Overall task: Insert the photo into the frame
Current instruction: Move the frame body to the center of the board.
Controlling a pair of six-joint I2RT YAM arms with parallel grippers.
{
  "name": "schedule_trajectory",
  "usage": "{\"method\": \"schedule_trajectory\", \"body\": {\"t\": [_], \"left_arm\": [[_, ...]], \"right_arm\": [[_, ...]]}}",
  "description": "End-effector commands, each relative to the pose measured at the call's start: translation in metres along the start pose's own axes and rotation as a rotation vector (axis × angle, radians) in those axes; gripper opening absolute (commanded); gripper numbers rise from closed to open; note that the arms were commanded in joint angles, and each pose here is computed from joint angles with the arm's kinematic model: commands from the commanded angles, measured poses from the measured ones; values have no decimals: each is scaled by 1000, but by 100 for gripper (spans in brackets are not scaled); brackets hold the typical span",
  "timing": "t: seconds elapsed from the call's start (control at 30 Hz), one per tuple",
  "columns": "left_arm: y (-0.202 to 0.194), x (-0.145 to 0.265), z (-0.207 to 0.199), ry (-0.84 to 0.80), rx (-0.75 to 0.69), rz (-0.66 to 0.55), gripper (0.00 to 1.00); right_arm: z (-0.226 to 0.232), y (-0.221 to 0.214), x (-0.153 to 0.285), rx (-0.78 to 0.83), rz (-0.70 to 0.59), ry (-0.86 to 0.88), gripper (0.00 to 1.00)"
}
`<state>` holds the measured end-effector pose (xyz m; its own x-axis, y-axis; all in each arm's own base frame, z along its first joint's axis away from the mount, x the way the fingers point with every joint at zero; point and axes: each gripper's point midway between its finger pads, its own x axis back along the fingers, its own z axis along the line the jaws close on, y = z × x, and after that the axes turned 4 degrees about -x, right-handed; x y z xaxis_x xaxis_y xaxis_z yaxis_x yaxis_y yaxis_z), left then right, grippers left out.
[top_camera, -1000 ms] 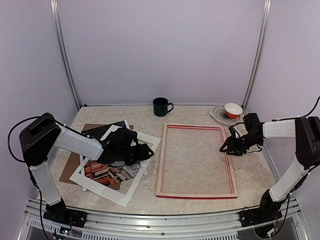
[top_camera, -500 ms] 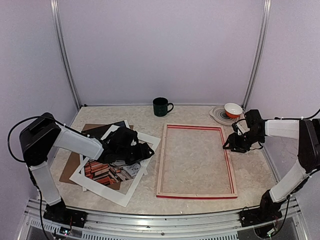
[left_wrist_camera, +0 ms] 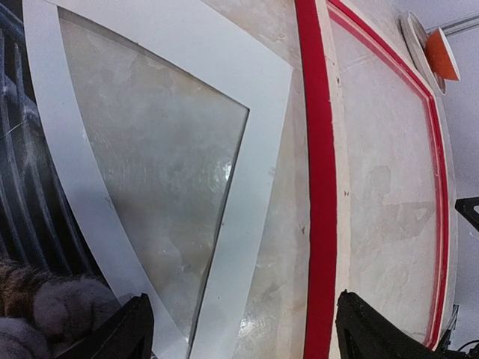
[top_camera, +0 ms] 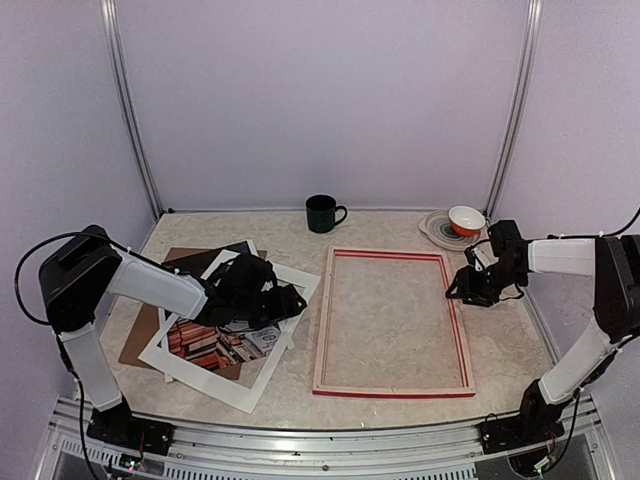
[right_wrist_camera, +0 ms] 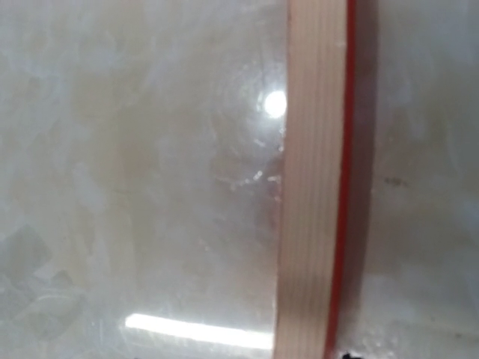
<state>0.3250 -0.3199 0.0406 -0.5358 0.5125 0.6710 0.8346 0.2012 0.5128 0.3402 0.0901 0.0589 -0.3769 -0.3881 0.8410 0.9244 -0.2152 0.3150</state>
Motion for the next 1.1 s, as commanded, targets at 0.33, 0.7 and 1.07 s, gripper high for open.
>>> {"method": "schedule_trajectory", "body": {"t": [0.33,0.7,1.07], "left_arm": [[45,17,40,103,72,-107,84],[83,45,86,220,145,-206,84],[64,99,37,251,-135,-196,99]], "right_arm": [[24,-8,-30,12,46,93,58],[35,-1,-29,30,39,75,59],[75,29,32,127,-105,77,62]]}}
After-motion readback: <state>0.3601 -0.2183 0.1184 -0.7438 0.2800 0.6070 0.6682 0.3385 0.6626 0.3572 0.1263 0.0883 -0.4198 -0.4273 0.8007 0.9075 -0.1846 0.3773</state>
